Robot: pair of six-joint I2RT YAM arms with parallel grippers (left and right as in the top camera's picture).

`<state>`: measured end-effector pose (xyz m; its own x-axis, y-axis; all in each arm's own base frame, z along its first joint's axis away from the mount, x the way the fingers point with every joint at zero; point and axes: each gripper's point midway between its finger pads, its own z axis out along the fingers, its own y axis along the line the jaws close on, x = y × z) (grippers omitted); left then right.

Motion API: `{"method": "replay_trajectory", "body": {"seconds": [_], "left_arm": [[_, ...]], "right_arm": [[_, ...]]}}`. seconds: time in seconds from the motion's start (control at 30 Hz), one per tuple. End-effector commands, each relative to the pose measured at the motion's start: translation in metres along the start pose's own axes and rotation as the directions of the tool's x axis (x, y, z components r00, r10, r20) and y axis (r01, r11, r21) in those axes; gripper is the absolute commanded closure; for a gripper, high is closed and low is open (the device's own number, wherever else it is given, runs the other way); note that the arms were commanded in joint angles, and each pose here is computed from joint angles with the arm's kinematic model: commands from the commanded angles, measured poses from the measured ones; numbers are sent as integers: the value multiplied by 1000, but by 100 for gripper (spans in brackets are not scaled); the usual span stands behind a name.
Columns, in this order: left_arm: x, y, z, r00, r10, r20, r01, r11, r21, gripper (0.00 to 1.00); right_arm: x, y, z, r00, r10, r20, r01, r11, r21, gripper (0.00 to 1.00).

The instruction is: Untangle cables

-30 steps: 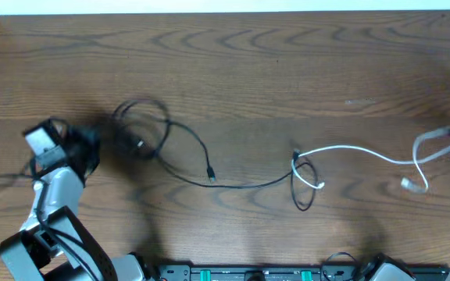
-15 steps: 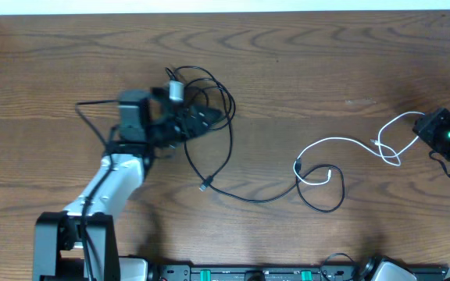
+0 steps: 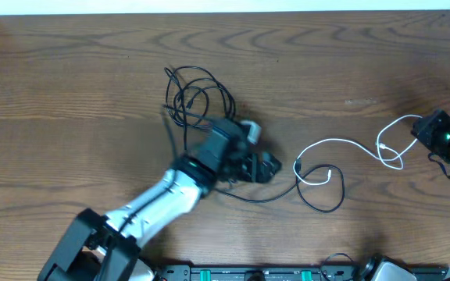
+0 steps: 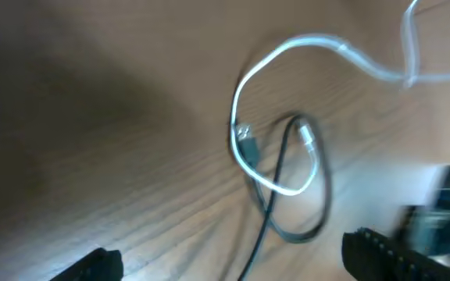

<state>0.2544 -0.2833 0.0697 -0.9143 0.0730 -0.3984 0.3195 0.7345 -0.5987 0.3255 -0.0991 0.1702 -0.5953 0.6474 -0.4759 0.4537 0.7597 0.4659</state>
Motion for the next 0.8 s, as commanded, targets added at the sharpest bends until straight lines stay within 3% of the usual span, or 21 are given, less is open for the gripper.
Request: {"method": "replay_trajectory", "body": {"seconds": [0.0, 0.1, 0.33, 0.43, 0.77], "left_arm": [[-16, 27, -1, 978, 138, 154, -85, 947, -309, 9], [-13, 15, 4, 964, 199, 176, -131, 932, -338, 9], [2, -14, 43, 947, 262, 186, -210, 943, -259, 9], [18, -13, 59, 951, 273, 148, -229, 939, -256, 14], [57, -38, 72, 940, 334, 75, -313, 927, -206, 13]], "right_arm": [[2, 4, 1, 1000, -22, -11, 22, 1000, -8, 99], [3, 4, 1, 1000, -21, -13, 21, 1000, -7, 99], [5, 3, 1, 1000, -19, -19, 19, 1000, -5, 99], [5, 3, 1, 1000, -18, -21, 18, 1000, -4, 99], [5, 3, 1, 1000, -17, -23, 17, 1000, -4, 99]]}}
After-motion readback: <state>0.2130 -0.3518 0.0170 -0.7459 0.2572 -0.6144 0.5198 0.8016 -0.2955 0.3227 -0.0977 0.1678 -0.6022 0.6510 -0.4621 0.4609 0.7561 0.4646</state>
